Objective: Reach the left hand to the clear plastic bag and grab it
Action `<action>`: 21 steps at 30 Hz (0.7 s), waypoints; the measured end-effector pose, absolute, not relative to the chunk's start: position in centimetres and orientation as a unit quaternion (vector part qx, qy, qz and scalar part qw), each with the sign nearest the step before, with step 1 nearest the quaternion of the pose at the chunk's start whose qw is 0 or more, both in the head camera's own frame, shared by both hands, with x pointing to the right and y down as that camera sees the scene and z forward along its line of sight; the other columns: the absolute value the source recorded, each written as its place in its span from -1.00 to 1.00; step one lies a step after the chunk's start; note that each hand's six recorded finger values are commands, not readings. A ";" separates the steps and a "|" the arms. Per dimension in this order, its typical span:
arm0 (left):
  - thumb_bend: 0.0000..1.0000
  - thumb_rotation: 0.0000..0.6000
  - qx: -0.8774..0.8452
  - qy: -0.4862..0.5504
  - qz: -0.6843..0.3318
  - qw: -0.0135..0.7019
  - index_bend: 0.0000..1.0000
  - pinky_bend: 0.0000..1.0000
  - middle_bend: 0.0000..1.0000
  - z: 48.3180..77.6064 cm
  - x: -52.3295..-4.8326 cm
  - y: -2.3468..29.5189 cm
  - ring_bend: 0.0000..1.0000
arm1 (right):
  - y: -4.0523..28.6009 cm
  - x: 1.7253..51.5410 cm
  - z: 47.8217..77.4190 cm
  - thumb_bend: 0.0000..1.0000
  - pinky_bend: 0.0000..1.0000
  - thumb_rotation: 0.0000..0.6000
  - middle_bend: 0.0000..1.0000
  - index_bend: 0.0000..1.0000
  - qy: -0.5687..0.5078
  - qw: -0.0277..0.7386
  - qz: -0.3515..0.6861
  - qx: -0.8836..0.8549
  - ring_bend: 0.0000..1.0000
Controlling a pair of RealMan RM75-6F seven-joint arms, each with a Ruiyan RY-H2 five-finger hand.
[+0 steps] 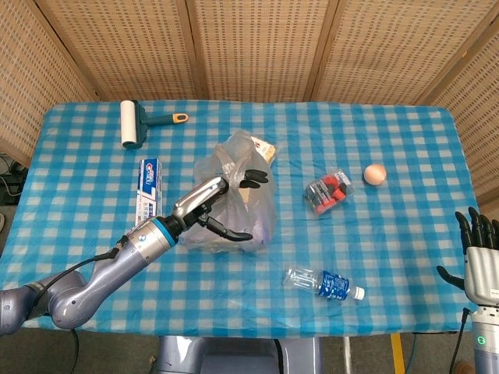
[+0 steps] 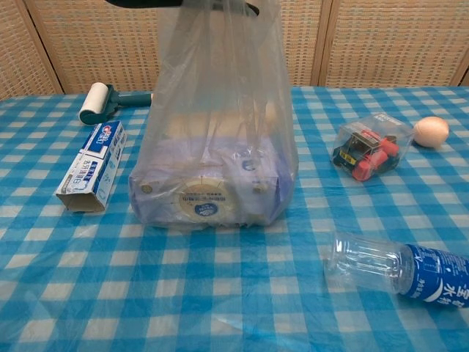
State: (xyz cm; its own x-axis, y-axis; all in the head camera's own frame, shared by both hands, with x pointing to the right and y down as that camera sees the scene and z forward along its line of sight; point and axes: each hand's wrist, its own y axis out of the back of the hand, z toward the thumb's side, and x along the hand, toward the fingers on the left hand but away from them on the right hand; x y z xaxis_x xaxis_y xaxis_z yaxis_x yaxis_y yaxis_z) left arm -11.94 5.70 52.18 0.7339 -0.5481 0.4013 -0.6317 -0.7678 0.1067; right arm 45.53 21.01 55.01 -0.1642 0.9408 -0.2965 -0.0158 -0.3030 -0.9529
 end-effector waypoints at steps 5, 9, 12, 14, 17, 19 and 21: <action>-1.00 1.00 0.922 -0.321 0.139 0.166 -0.59 -0.84 -0.76 52.2 -10.3 6.0 -0.69 | 21.0 45.5 55.2 -1.00 -1.00 1.00 -1.00 -1.00 -0.443 0.387 0.622 -0.517 -1.00; -1.00 1.00 0.918 -0.327 0.112 0.193 -0.59 -0.84 -0.76 52.5 -9.1 5.8 -0.69 | 21.0 45.6 55.3 -1.00 -1.00 1.00 -1.00 -1.00 -0.442 0.386 0.624 -0.517 -1.00; -1.00 1.00 0.917 -0.331 0.096 0.200 -0.59 -0.84 -0.75 52.3 -8.1 5.2 -0.68 | 20.9 45.7 55.4 -1.00 -1.00 1.00 -1.00 -1.00 -0.441 0.385 0.625 -0.516 -1.00; -1.00 1.00 0.918 -0.329 0.088 0.205 -0.60 -0.84 -0.75 52.1 -7.4 4.9 -0.66 | 20.9 45.7 55.5 -1.00 -1.00 1.00 -1.00 -1.00 -0.441 0.384 0.626 -0.516 -1.00; -1.00 1.00 0.916 -0.326 0.084 0.217 -0.68 -0.83 -0.72 51.9 -6.6 4.8 -0.62 | 20.9 45.7 55.6 -1.00 -1.00 1.00 -1.00 -1.00 -0.440 0.383 0.627 -0.516 -1.00; -1.00 1.00 0.914 -0.324 0.081 0.232 -0.69 -0.80 -0.66 51.9 -6.1 4.8 -0.56 | 20.9 45.7 55.6 -1.00 -1.00 1.00 -1.00 -1.00 -0.440 0.383 0.627 -0.516 -1.00; -1.00 1.00 0.909 -0.322 0.075 0.253 -0.61 -0.62 -0.47 51.8 -5.4 4.6 -0.41 | 20.8 45.7 55.6 -1.00 -1.00 1.00 -1.00 -1.00 -0.440 0.383 0.627 -0.516 -1.00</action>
State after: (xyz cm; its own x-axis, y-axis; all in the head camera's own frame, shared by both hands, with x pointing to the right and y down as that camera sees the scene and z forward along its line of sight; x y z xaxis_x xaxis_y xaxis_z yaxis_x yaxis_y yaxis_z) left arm -5.39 4.58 51.78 0.7819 -0.5470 0.2990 -0.6229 -0.6649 0.4122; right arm 45.72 20.85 55.65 -0.1746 0.9342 -0.3111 -0.0260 -0.3202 -0.9470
